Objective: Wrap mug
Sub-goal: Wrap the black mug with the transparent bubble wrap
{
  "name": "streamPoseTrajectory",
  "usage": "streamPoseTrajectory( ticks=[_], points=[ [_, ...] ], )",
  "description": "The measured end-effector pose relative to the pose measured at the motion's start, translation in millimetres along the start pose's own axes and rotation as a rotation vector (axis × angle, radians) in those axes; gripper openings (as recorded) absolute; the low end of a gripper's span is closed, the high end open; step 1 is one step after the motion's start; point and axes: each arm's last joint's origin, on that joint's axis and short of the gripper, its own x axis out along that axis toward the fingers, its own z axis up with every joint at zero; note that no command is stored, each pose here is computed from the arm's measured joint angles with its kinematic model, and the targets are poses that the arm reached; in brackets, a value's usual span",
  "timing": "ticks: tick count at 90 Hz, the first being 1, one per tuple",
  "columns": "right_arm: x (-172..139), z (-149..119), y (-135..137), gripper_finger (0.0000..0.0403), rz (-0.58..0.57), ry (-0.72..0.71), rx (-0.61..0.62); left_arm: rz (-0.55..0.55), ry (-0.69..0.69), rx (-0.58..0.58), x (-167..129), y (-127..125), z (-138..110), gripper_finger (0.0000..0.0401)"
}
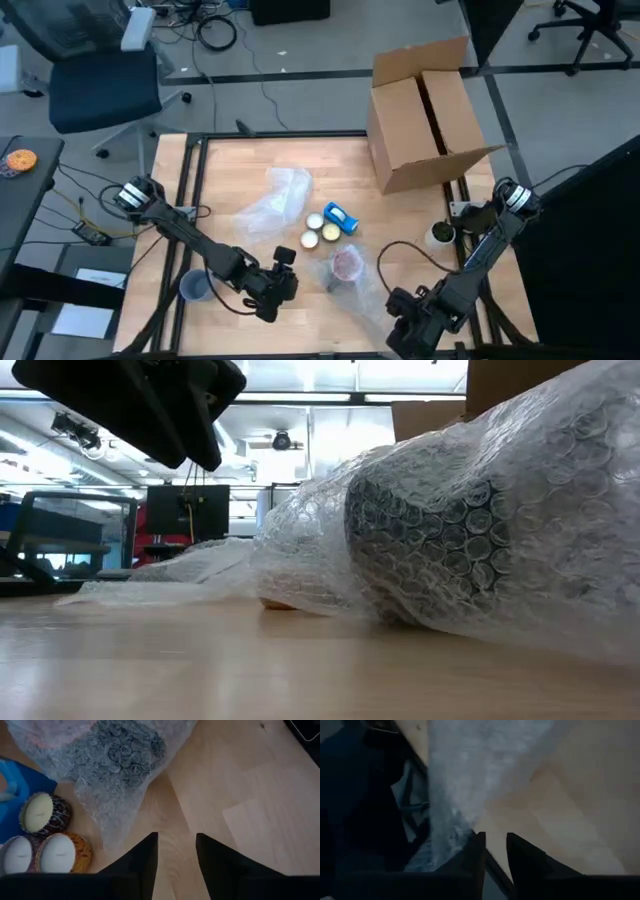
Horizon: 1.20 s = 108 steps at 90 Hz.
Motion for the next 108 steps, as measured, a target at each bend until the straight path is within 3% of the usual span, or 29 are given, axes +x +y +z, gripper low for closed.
streamPoseTrajectory(
  ticks=[15, 32, 49, 79, 93, 108],
  points=[
    [-11.5, 4.9, 0.1, 0.0016, 0.028, 0.105, 0.048, 0.0, -0.008, -0.003, 0.0, -0.1, 0.8, 0.012],
    [-26.5, 10.5, -0.2, 0.0002, 0.067, 0.066, 0.074, -0.002, -0.023, -0.007, 0.0, -0.2, 2.3, 0.012],
    [-28.0, 13.7, 9.4, 0.0013, 0.166, -0.138, 0.086, -0.002, -0.022, -0.007, 0.1, -0.2, 2.2, 0.012],
    [-27.9, 6.1, 8.6, 0.0063, 0.161, -0.106, 0.11, -0.002, -0.021, -0.007, 0.0, -0.5, 2.1, 0.012],
    [-24.0, 2.8, 6.0, 0.0092, 0.129, -0.164, 0.14, -0.002, -0.021, -0.008, 0.0, -0.5, 2.1, 0.012],
    [-21.5, 6.0, 17.4, 0.011, 0.236, -0.208, 0.153, -0.001, -0.022, -0.009, 0.0, -0.5, 2.1, 0.012]
  ],
)
